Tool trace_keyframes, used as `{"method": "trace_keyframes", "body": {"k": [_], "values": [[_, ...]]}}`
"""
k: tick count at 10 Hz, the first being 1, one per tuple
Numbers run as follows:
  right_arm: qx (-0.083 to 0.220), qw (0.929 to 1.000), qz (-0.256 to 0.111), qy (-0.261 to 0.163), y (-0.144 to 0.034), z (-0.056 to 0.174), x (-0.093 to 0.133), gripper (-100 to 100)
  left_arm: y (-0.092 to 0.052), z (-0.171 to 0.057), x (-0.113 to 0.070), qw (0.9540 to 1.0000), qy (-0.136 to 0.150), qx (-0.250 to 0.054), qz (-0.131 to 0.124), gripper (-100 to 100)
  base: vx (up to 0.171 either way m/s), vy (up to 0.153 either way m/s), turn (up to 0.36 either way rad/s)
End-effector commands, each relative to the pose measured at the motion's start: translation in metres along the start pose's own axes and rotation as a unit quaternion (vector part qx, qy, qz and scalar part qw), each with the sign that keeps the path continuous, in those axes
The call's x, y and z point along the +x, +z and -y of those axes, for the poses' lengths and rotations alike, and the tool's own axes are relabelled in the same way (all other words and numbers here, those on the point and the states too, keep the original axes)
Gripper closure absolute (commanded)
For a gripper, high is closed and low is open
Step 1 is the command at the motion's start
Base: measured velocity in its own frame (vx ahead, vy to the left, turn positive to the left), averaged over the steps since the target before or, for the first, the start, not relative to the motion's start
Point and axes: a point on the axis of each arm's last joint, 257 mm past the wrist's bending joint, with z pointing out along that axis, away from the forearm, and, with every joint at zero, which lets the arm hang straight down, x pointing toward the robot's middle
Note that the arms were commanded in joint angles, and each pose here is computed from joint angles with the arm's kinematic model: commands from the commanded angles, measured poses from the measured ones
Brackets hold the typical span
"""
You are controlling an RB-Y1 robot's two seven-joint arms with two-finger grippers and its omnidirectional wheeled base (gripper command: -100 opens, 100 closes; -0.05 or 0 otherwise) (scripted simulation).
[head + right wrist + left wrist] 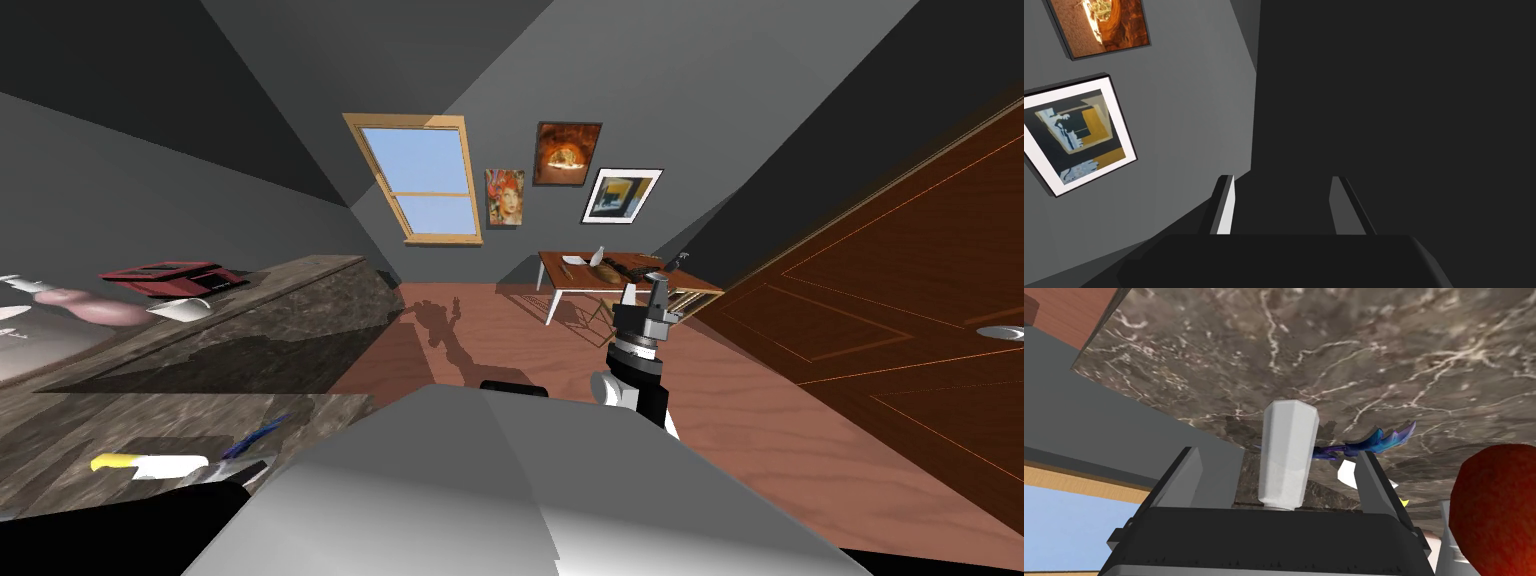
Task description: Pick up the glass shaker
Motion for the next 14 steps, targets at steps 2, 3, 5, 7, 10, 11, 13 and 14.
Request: {"method": "trace_keyframes", "body": {"k": [2,3,5,7,10,11,13,14], "values": [[0.000,1.0000,0.000,0.000,0.000,0.000,0.000,0,-0.009,-0.029,-0.001,0.9987,0.024,-0.044,-0.013,-100,0.121,0.047,-0.064],[0.000,1.0000,0.000,0.000,0.000,0.000,0.000,0,-0.008,-0.021,0.000,0.9993,0.017,-0.032,-0.010,-100,0.048,0.032,-0.019],[0.000,1.0000,0.000,0.000,0.000,0.000,0.000,0,-0.002,-0.027,0.005,0.9992,0.015,-0.036,-0.010,-100,0.011,0.011,-0.028],[0.000,1.0000,0.000,0.000,0.000,0.000,0.000,0,0.005,-0.031,0.012,0.9992,0.011,-0.037,-0.010,-100,0.012,0.029,-0.044],[0.000,1.0000,0.000,0.000,0.000,0.000,0.000,0,0.003,-0.032,0.008,0.9992,0.013,-0.038,-0.009,100,0.001,0.005,-0.003],[0.000,1.0000,0.000,0.000,0.000,0.000,0.000,0,0.003,-0.032,0.009,0.9992,0.012,-0.038,-0.010,100,0.000,0.000,0.000],[0.000,1.0000,0.000,0.000,0.000,0.000,0.000,0,0.003,-0.031,0.009,0.9992,0.012,-0.037,-0.010,100,0.000,0.000,0.000],[0.000,1.0000,0.000,0.000,0.000,0.000,0.000,0,0.003,-0.031,0.009,0.9992,0.012,-0.037,-0.010,0,0.000,0.000,0.000]]}}
